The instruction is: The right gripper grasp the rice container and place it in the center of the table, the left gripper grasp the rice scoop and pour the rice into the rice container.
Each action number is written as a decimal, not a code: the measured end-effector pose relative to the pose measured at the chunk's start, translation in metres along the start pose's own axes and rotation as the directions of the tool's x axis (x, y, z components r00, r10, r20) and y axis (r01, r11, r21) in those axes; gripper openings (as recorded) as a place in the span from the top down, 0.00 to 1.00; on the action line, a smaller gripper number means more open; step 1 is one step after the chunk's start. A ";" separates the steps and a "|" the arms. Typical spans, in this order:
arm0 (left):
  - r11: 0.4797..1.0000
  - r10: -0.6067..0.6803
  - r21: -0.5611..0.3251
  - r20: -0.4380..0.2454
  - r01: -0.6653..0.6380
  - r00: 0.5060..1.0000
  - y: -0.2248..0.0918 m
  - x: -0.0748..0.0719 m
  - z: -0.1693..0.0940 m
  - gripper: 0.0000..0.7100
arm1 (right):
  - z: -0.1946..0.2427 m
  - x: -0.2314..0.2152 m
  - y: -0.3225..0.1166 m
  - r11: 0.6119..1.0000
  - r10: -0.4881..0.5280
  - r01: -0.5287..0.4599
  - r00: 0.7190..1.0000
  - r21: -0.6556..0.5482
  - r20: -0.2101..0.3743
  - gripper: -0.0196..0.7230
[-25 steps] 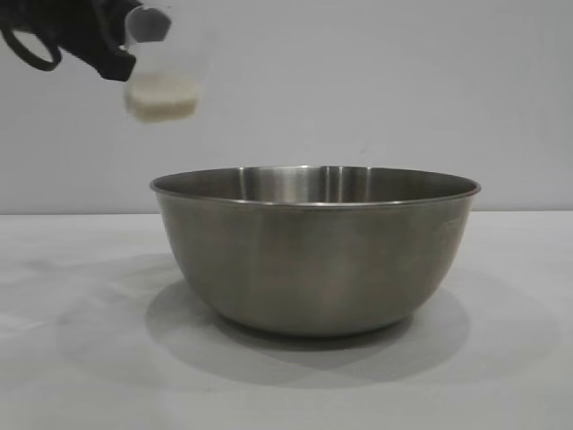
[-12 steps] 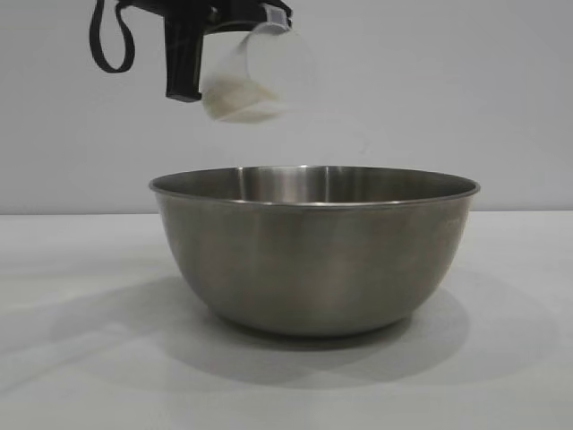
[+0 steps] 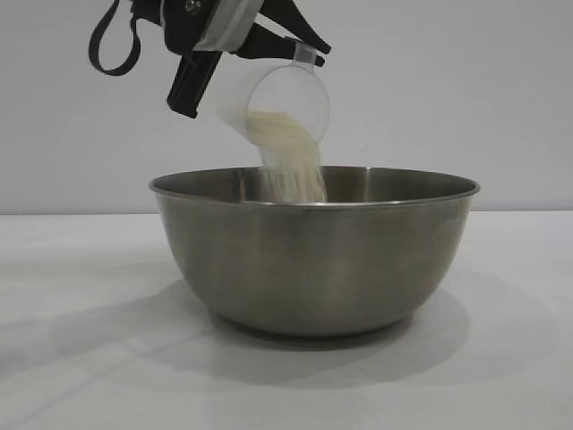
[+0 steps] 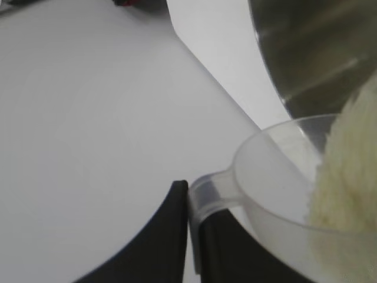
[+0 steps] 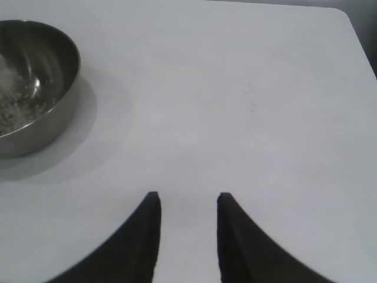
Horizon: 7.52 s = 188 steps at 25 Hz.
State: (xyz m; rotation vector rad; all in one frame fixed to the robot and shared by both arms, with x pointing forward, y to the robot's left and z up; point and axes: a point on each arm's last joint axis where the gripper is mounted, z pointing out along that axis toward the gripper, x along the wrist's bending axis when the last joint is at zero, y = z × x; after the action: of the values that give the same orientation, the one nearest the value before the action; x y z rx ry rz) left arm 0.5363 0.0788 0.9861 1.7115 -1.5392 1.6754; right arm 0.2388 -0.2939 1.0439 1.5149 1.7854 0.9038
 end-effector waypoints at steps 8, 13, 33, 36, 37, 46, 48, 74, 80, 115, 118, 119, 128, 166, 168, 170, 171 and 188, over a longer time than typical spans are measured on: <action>0.981 0.186 -0.067 0.046 -0.183 0.982 -0.002 0.003 0.003 1.00 | 0.000 0.000 0.000 1.000 0.000 0.000 1.000 0.000 0.000 0.66; 0.954 0.288 -0.105 0.073 -0.280 0.955 -0.003 0.004 0.005 1.00 | 0.000 0.000 0.000 1.000 0.000 0.000 1.000 0.000 0.000 0.66; -0.047 -0.948 0.010 -0.316 0.999 -0.042 -0.041 0.008 -0.002 1.00 | 0.000 0.000 0.000 1.000 0.001 -0.001 1.000 0.000 -0.001 0.66; -0.265 -0.885 -0.095 -0.372 0.960 -0.281 -0.050 -0.010 -0.017 1.00 | 0.000 0.000 0.000 1.000 0.001 -0.001 1.000 0.000 -0.001 0.66; -0.305 -0.862 -0.117 -0.389 0.945 -0.326 -0.053 -0.018 -0.023 1.00 | 0.000 0.000 0.000 1.000 0.001 -0.001 1.000 0.000 -0.001 0.66; -0.465 -0.668 -0.177 -0.573 0.867 -0.475 -0.044 -0.103 -0.103 1.00 | 0.000 0.000 0.000 1.000 0.001 -0.001 1.000 0.000 -0.001 0.66; -0.459 -0.664 -0.158 -0.593 0.874 -0.456 -0.036 -0.113 -0.111 1.00 | 0.000 0.000 0.000 1.000 0.001 -0.001 1.000 0.000 -0.001 0.66; -0.661 -0.616 0.081 -0.625 0.746 -0.479 0.028 -0.191 -0.114 0.78 | 0.000 0.000 0.000 1.000 0.001 -0.001 1.000 0.000 -0.001 0.66; -0.647 -0.568 0.016 -0.677 0.762 -0.468 0.024 -0.166 -0.137 0.80 | 0.000 0.000 0.000 1.000 0.001 -0.001 1.000 0.000 -0.001 0.66; -0.367 -0.506 -0.152 -0.795 0.918 -0.334 -0.030 0.004 -0.270 0.80 | 0.000 0.000 0.000 1.000 0.001 -0.001 1.000 0.000 -0.001 0.66; -0.343 -0.513 -0.130 -0.804 0.930 -0.301 -0.014 0.019 -0.284 0.80 | 0.000 0.000 0.000 1.000 0.001 -0.001 1.000 0.000 -0.001 0.66; -0.350 -0.504 -0.132 -0.808 0.927 -0.306 -0.010 0.022 -0.288 0.80 | 0.000 0.000 0.000 1.000 0.001 -0.001 1.000 0.000 -0.001 0.66; -0.280 -0.574 -0.114 -0.776 0.953 -0.261 0.022 0.046 -0.303 0.80 | 0.000 0.000 0.000 1.000 0.001 -0.001 1.000 0.000 -0.001 0.66; -0.401 -0.235 -0.123 -0.944 0.908 -0.232 0.040 0.088 -0.374 0.80 | 0.000 0.000 0.000 1.000 0.001 -0.001 1.000 0.000 -0.001 0.66; -0.424 -0.314 -0.084 -0.920 0.902 -0.234 0.054 0.088 -0.373 0.80 | 0.000 0.000 0.000 1.000 0.001 -0.001 1.000 0.000 -0.001 0.66; -0.441 -0.405 -0.053 -0.879 0.896 -0.251 0.068 0.089 -0.368 0.80 | 0.000 0.000 0.000 1.000 0.001 -0.001 1.000 0.000 -0.001 0.66; -0.441 -0.436 -0.037 -0.865 0.897 -0.250 0.074 0.089 -0.367 0.80 | 0.000 0.000 0.000 1.000 0.001 -0.001 1.000 0.000 -0.001 0.66; -0.714 -0.439 0.051 -0.809 0.698 -0.390 0.137 0.047 -0.364 0.80 | 0.000 0.000 0.000 1.000 0.001 -0.001 1.000 0.000 -0.001 0.66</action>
State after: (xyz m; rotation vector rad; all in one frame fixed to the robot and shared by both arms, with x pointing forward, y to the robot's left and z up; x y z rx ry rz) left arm 0.2193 0.2947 1.0666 1.6033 1.4855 1.0372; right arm 0.2388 -0.2938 1.0440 1.5152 1.7859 0.9054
